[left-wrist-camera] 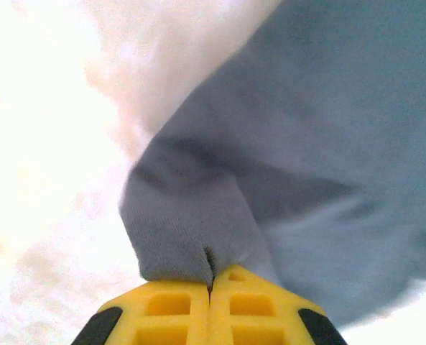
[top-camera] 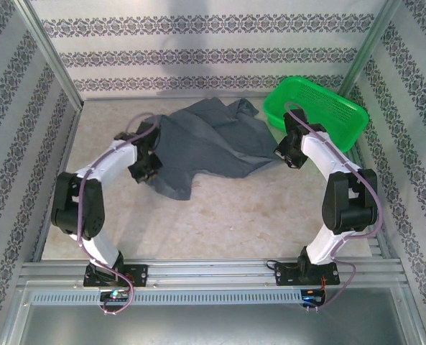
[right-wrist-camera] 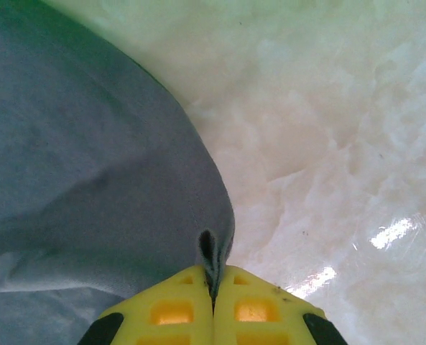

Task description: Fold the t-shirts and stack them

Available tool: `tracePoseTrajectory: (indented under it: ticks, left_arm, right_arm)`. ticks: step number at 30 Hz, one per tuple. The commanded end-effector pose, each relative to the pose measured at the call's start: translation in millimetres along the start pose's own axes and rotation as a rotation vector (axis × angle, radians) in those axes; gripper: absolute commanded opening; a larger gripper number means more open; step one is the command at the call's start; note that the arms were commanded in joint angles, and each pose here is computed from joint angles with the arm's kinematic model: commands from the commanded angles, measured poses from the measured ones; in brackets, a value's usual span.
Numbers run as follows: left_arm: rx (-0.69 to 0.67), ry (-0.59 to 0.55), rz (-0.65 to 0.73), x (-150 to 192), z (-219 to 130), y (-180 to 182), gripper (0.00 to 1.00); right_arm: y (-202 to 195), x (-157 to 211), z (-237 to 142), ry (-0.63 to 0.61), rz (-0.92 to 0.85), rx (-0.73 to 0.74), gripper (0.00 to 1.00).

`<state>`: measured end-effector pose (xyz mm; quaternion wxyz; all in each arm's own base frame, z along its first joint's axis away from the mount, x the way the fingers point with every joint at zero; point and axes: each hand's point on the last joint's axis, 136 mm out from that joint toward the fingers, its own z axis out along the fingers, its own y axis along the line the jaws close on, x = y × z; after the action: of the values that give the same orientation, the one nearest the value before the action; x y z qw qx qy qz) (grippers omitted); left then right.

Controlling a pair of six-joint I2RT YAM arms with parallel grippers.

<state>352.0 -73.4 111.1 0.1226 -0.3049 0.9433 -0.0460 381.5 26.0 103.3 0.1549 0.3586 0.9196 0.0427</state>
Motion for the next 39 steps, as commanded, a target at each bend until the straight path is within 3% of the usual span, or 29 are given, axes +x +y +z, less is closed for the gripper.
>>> tracePoseTrajectory:
  ticks: [1,4,8,11,13,14,15,17,18,20,26,31,39]
  left_arm:
    - [0.029,-0.088,0.042,-12.2,-57.8,-1.2,0.00]
    - [0.142,-0.021,0.085,14.8,-64.2,-32.4,0.00]
    - [0.275,0.179,0.264,97.1,-50.4,-86.1,0.00]
    - [0.278,0.310,0.371,150.4,-30.9,-93.8,0.00]
    - [0.268,0.386,0.386,167.5,-17.1,-87.3,0.00]
    - [0.247,0.391,0.393,167.0,-13.6,-81.4,0.00]
    - [0.236,0.387,0.407,165.3,-12.1,-78.1,0.06]
    - [0.218,0.374,0.412,158.4,-12.2,-73.5,0.37]
    - [0.201,0.354,0.405,152.1,-13.2,-69.8,0.47]
    - [0.169,0.290,0.382,134.5,-17.3,-61.4,0.52]
    - [0.165,0.163,0.079,87.2,-11.6,-21.0,0.47]
    - [0.213,0.180,-0.113,59.0,22.3,-8.0,0.43]
    - [0.211,0.236,-0.170,43.5,71.4,-24.3,0.39]
  right_arm:
    - [4.9,-7.2,-10.1,-0.023,-0.026,0.002,0.00]
    - [-1.1,-17.0,-15.0,-0.049,-0.008,0.013,0.00]
    - [-11.4,-29.5,-19.4,-0.080,0.008,0.037,0.00]
    - [-16.2,-33.0,-16.7,-0.073,0.013,0.048,0.00]
    - [-16.9,-31.9,-13.2,-0.062,0.008,0.055,0.00]
    - [-16.6,-31.2,-11.9,-0.057,0.006,0.055,0.00]
    - [-16.9,-29.9,-10.0,-0.050,0.006,0.057,0.00]
    - [-17.3,-27.9,-7.3,-0.041,0.004,0.061,0.00]
    - [-17.0,-26.8,-6.3,-0.037,-0.001,0.062,0.00]
    - [-17.6,-25.1,-5.0,-0.031,-0.007,0.068,0.00]
    - [-19.7,-26.9,-5.0,-0.037,-0.030,0.079,0.00]
    - [-15.4,-26.5,-3.1,-0.026,-0.043,0.062,0.00]
    - [-13.3,-22.2,0.3,-0.006,-0.046,0.053,0.00]
